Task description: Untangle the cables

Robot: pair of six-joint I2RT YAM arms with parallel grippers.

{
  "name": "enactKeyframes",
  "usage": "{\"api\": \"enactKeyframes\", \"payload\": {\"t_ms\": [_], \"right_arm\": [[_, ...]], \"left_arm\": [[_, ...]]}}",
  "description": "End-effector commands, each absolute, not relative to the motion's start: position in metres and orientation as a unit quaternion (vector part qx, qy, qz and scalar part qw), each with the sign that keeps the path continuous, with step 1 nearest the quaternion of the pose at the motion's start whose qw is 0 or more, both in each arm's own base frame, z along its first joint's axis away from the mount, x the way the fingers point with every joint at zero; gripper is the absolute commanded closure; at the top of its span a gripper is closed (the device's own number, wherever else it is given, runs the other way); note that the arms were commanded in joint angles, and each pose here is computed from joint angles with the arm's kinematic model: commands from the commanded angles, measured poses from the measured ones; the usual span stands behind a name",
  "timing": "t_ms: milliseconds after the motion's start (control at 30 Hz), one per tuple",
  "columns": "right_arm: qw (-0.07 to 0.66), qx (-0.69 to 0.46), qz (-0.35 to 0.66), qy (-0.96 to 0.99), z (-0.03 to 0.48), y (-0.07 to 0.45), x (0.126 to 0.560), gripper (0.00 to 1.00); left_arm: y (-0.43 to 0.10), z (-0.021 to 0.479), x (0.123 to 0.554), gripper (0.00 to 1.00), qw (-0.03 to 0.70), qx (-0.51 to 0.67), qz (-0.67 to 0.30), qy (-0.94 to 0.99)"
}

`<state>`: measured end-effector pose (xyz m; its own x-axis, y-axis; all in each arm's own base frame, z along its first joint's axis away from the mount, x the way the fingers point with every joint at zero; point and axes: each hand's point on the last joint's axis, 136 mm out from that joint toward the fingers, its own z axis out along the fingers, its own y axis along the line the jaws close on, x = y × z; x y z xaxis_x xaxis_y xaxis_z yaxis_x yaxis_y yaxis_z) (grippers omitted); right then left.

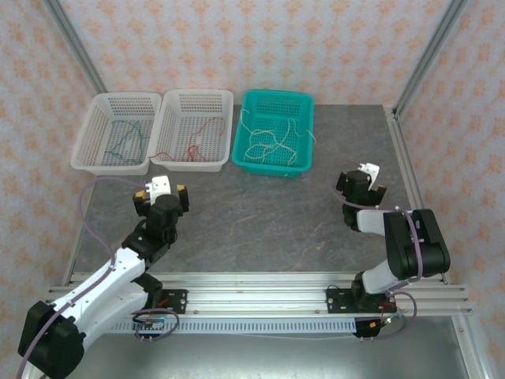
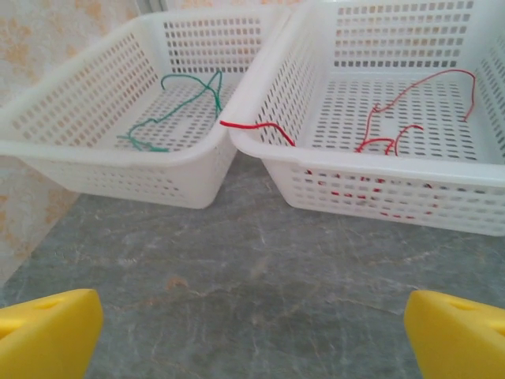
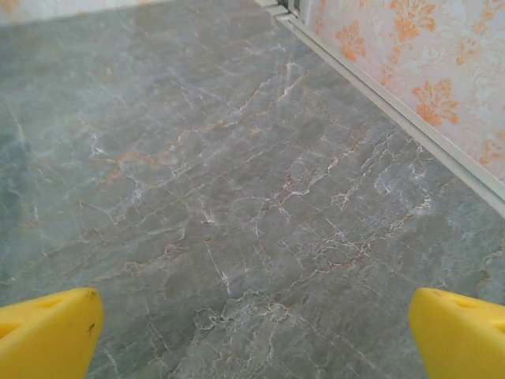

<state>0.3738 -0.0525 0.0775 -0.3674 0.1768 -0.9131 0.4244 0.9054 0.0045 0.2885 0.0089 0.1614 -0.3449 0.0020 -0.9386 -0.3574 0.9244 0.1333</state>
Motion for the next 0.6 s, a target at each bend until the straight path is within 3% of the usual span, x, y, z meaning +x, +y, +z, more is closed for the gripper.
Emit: {"api": "enactKeyframes", "payload": {"t_ms": [0, 100, 400, 467, 500, 567], "right_arm": [[0.559, 0.196, -0.091, 0.801, 0.093, -0.054, 0.38, 0.01], [0.576, 0.186, -0.094, 0.79, 0.097, -0.051, 0.381, 0.01], [0.569, 0.18, -0.092, 0.797, 0.094, -0.049, 0.383, 0.01], [0.567, 0.179, -0.092, 0.799, 0.093, -0.048, 0.383, 0.01], [0.568, 0.179, -0.091, 0.798, 0.094, -0.048, 0.383, 0.01], [0.568, 0.179, -0.092, 0.798, 0.094, -0.048, 0.383, 0.01]], "left_arm": [[0.028, 0.162, 0.299, 0.01, 0.593, -0.138, 0.156, 0.778], [0.049, 0.14, 0.316, 0.01, 0.586, -0.182, 0.113, 0.782], [0.054, 0.106, 0.379, 0.01, 0.565, -0.148, 0.109, 0.804], [0.041, 0.097, 0.386, 0.06, 0.568, -0.113, 0.099, 0.809], [0.041, 0.093, 0.385, 0.06, 0.543, -0.114, 0.1, 0.826], [0.041, 0.096, 0.387, 0.0, 0.558, -0.112, 0.109, 0.815]]}}
